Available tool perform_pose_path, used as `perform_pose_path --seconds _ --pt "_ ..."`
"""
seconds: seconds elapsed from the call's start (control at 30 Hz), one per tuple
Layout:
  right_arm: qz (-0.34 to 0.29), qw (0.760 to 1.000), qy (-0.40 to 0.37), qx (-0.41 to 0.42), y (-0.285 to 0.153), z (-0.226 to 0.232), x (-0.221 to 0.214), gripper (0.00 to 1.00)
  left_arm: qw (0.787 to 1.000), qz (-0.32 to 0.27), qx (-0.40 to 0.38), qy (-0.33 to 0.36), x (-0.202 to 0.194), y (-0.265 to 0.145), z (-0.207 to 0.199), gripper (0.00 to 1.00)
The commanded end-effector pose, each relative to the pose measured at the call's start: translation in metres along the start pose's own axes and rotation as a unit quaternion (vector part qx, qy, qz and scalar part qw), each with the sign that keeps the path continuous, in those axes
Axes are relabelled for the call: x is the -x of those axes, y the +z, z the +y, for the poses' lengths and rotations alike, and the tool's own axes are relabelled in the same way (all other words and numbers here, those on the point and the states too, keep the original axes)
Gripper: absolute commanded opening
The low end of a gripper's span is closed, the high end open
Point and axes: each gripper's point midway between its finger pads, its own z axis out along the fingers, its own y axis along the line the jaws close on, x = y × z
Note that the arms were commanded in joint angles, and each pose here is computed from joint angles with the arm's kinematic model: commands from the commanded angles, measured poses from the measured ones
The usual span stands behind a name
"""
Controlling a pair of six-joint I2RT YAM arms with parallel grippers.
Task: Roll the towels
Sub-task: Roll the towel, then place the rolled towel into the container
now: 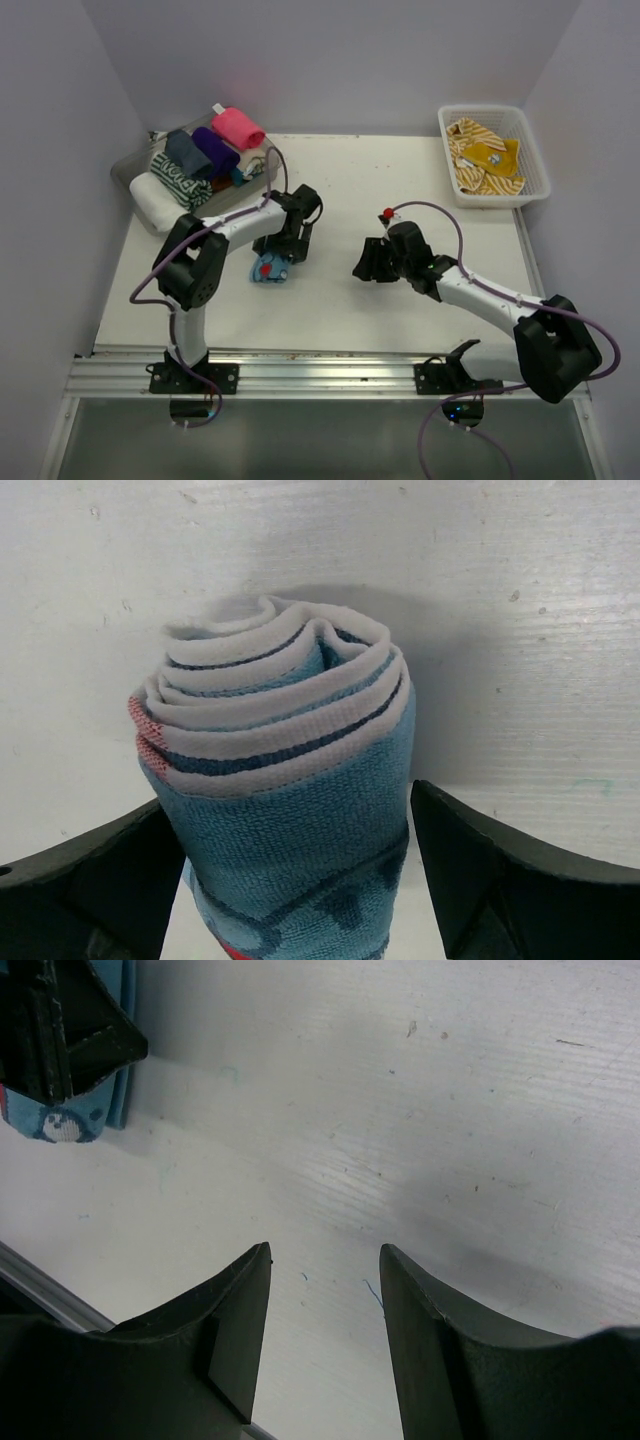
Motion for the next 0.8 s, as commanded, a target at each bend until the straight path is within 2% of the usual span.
perform_pose_path --seconds 0.0,0.3,0.33,0.43,0.77 --pt "-0.002 1.0 -0.001 0.013 0.003 0.005 0.001 0.51 0.999 -0.031 -0.017 -0.035 0.013 -0.01 0.003 0.92" --pt "0.001 1.0 0.002 0.016 0.005 0.006 0.0 0.51 0.997 -0.049 -0.011 -0.06 0.016 -0.021 0.013 0.95" --pt "0.002 1.0 0.003 0.018 0.005 0.006 -0.001 0.51 0.997 -0.048 -0.012 -0.06 0.014 -0.02 0.013 0.99" --pt "0.005 1.0 0.003 0.021 0.007 0.008 -0.001 0.51 0.997 -0.031 -0.014 -0.066 0.008 -0.016 0.016 0.99" --pt "0.008 1.0 0.004 0.026 0.01 0.009 -0.003 0.51 0.99 -0.011 -0.095 -0.103 -0.01 -0.011 0.004 0.96"
